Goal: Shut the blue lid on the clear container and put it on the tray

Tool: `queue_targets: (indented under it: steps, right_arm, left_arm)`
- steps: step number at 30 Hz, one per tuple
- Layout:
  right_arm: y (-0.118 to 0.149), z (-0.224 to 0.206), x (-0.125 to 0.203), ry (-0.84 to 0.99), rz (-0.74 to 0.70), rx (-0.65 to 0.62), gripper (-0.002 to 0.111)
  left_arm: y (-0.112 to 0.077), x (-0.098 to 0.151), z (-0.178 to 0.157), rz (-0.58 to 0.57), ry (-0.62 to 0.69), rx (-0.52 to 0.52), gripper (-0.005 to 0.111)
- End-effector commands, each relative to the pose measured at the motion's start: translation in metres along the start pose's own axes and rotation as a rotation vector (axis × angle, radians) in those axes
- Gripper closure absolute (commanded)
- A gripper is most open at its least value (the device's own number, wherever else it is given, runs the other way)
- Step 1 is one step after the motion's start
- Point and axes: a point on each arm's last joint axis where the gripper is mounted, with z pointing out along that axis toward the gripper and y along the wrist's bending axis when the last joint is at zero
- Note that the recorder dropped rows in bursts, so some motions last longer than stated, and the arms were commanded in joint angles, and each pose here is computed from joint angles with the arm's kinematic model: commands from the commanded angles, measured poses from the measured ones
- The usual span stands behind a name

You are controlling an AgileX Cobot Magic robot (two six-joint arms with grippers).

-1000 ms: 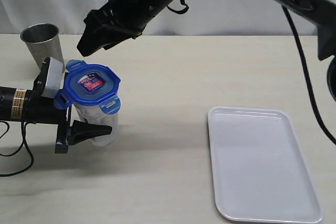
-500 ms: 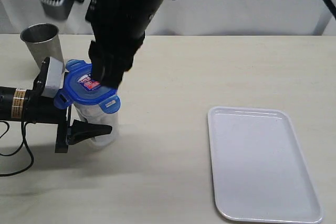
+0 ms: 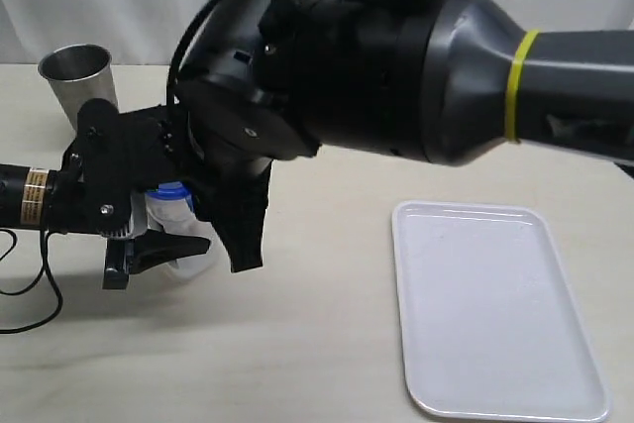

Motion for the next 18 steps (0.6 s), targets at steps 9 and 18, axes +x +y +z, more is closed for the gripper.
queue_targets:
  steps: [9,18]
  right_arm:
    - [0.022,0.022,-0.001,-0.119,-0.042,0.046,0.066]
    - [0.035,0.04,0.0,-0.142,-0.078,0.061,0.076]
  left_arm:
    - [0.001,-0.008,0.0,0.004,-0.052,0.004,0.107]
    - [0.001,-0.008,0.0,-0.002,-0.052,0.004,0.107]
